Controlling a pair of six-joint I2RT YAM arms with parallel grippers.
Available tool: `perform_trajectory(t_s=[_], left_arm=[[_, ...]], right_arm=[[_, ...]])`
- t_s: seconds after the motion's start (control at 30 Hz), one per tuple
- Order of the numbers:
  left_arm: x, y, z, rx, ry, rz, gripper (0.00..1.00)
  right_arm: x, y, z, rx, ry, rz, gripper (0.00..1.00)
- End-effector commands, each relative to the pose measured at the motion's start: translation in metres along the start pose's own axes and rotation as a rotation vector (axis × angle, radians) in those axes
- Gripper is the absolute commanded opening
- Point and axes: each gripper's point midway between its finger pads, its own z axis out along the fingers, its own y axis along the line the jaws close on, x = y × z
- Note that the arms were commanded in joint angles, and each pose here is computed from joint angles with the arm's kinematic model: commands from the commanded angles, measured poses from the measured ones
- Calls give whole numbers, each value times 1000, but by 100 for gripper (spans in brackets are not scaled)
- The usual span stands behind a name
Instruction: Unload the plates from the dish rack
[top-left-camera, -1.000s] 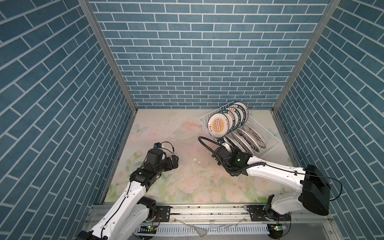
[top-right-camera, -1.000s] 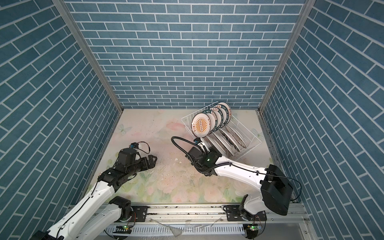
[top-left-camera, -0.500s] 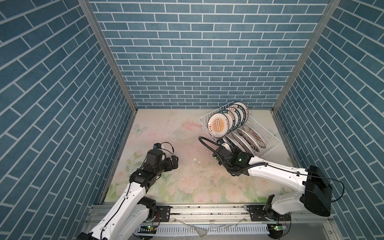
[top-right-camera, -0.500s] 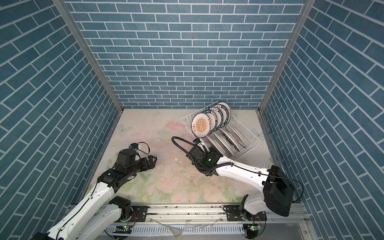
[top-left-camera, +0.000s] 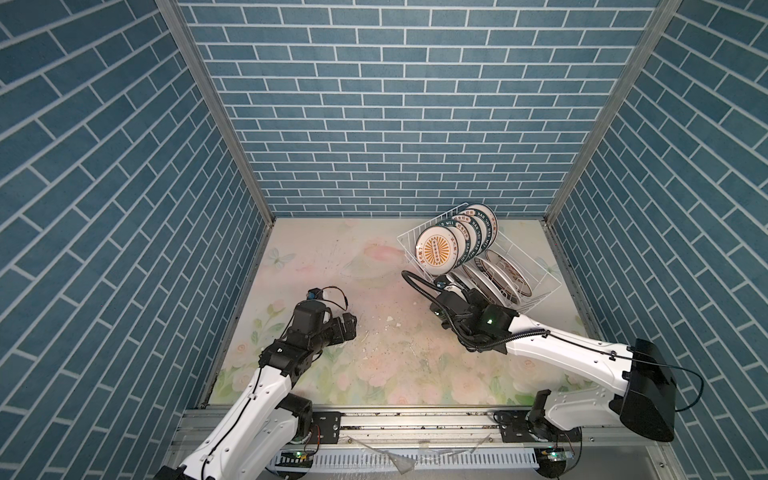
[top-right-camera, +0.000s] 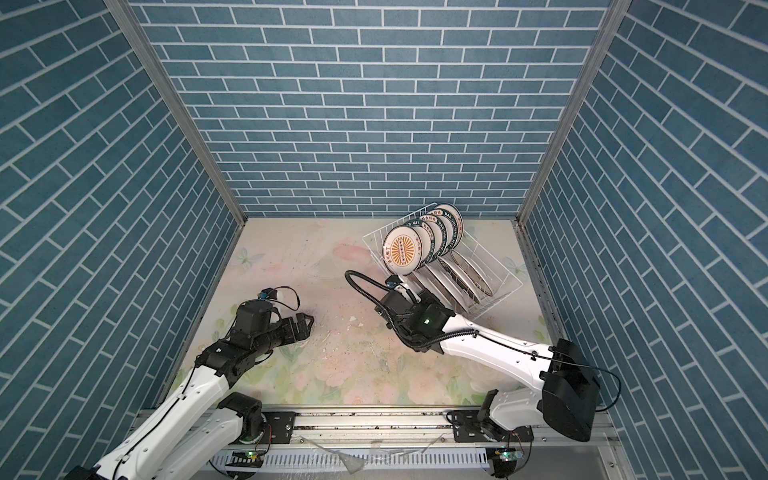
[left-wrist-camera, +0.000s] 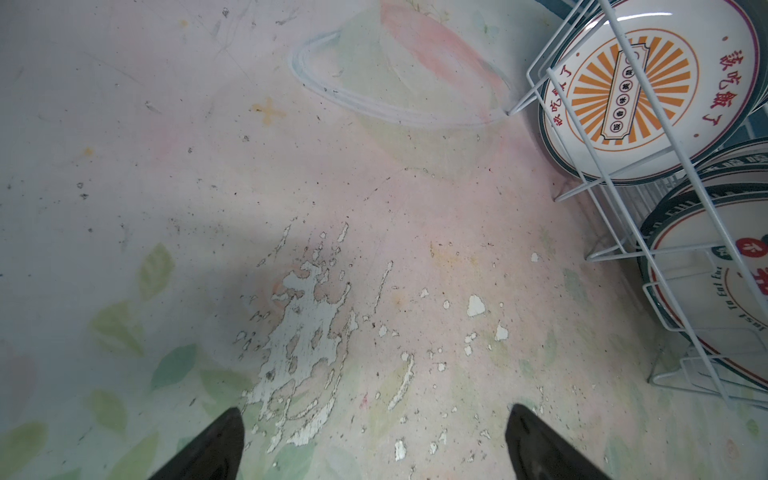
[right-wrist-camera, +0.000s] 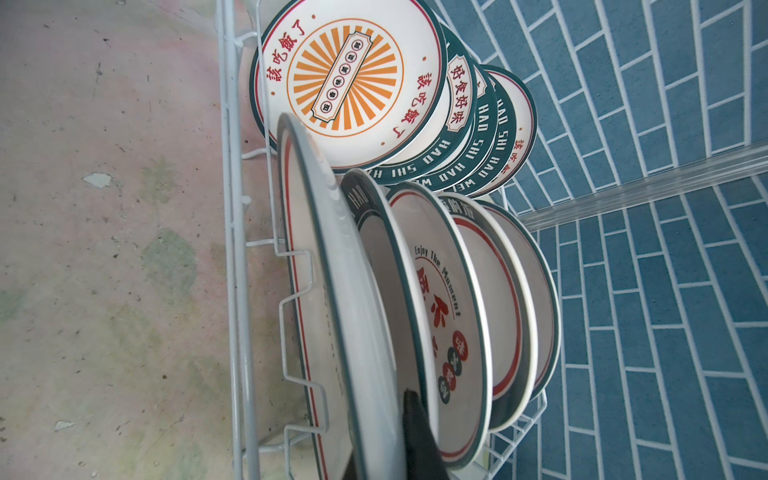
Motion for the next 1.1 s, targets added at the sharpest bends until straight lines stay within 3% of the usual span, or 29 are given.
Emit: perform_trajectory(t_s=[0.0, 0.37, 0.73, 1.07], left_arm=[[3, 1, 2, 2, 1, 3, 99], [-2, 0, 6, -3, -7, -22, 99], [-7, -3, 1, 2, -21, -22, 99], [-8, -3, -2, 5, -31, -21, 99]], right_arm=[[-25, -15, -19, -14, -75, 56, 0], [-44, -34, -39, 8, -139, 60, 0], [-68, -55, -66, 131, -236, 27, 0], [-86, -59, -90, 72, -330, 83, 0]])
